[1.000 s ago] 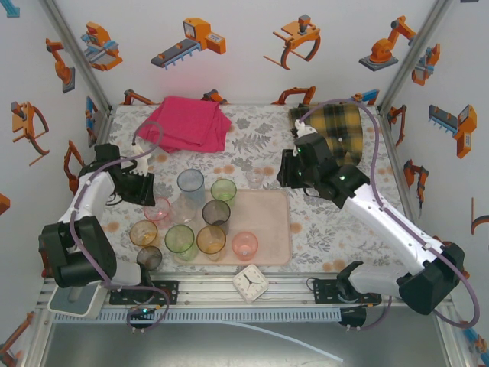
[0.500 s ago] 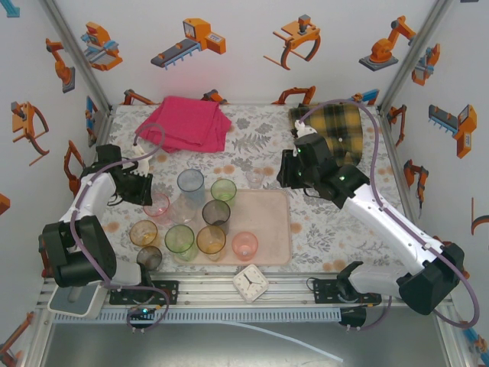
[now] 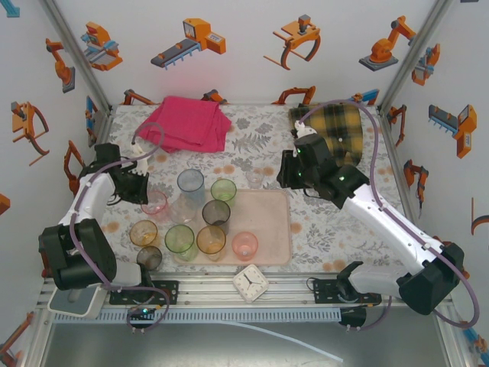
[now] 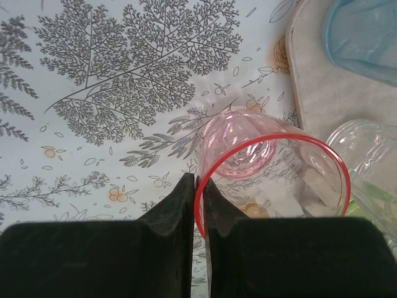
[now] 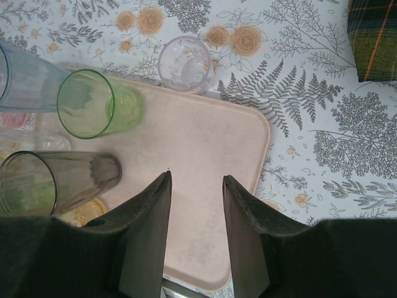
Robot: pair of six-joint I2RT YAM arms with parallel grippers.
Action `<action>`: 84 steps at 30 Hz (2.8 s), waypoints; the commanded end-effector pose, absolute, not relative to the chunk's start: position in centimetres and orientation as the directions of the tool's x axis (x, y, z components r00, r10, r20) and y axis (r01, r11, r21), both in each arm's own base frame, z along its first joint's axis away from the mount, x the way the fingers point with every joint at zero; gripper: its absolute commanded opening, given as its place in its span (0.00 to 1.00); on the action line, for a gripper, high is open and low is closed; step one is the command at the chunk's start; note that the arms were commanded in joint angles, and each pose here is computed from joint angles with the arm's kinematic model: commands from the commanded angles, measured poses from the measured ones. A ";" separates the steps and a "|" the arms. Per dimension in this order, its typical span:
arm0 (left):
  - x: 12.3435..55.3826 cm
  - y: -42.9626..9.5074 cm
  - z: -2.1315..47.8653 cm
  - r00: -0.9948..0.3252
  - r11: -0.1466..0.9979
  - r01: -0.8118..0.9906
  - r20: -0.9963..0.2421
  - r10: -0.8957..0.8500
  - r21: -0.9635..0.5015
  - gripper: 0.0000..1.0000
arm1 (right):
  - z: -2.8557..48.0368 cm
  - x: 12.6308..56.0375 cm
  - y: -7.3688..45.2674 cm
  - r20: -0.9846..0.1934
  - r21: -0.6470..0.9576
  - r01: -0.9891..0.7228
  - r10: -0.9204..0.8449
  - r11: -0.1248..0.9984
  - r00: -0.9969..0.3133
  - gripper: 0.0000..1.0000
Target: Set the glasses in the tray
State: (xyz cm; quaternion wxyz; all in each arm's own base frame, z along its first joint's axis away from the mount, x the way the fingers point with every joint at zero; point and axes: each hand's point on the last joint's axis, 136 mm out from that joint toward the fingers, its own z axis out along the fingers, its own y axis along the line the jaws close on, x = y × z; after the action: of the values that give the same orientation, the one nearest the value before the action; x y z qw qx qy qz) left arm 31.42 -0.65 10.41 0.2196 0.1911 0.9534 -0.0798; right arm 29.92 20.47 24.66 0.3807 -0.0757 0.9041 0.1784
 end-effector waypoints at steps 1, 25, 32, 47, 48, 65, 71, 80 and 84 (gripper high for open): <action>32.1 -0.9 12.3 -0.826 0.920 0.385 -0.473 0.307 -0.073 0.15 | 25.0 30.0 20.3 -0.722 0.284 -0.263 0.026 0.922 -0.691 0.39; 36.1 1.3 22.8 -0.801 0.963 0.270 -0.552 0.231 0.011 0.16 | 24.8 30.1 20.4 -0.724 0.286 -0.264 0.028 0.921 -0.689 0.39; 37.1 -0.1 28.4 -0.748 0.958 0.285 -0.620 0.236 0.021 0.16 | 25.0 30.2 20.5 -0.728 0.285 -0.265 0.028 0.921 -0.685 0.39; 36.8 -12.7 35.2 -0.567 0.829 0.550 -0.682 0.462 0.104 0.16 | 26.5 29.7 19.2 -0.740 0.262 -0.237 0.037 0.935 -0.672 0.39; 36.7 -13.8 35.6 -0.553 0.815 0.570 -0.687 0.472 0.101 0.16 | 26.7 29.7 18.8 -0.741 0.256 -0.226 0.041 0.940 -0.670 0.39; 30.8 -33.0 32.9 -0.325 0.472 0.880 -0.652 0.684 0.056 0.16 | 30.1 26.8 8.9 -0.739 0.235 0.067 0.223 0.970 -0.636 0.39; 28.7 -36.5 29.7 -0.300 0.401 0.916 -0.634 0.713 0.018 0.15 | 30.2 25.6 7.7 -0.737 0.230 0.092 0.235 0.969 -0.633 0.39; 28.0 -37.7 24.6 -0.293 0.391 0.920 -0.621 0.727 0.023 0.15 | 29.8 25.0 7.5 -0.729 0.236 0.093 0.240 0.967 -0.642 0.39; 27.5 -37.8 22.4 -0.285 0.378 0.925 -0.599 0.748 0.032 0.15 | 29.3 25.0 7.7 -0.722 0.239 0.094 0.242 0.966 -0.648 0.39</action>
State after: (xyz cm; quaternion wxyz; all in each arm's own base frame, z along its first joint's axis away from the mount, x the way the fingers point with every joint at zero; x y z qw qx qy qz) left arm 27.60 -36.86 20.21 0.2252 0.5362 0.7999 -0.1478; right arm 25.27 8.10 29.66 0.4126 0.0796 0.9027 0.0927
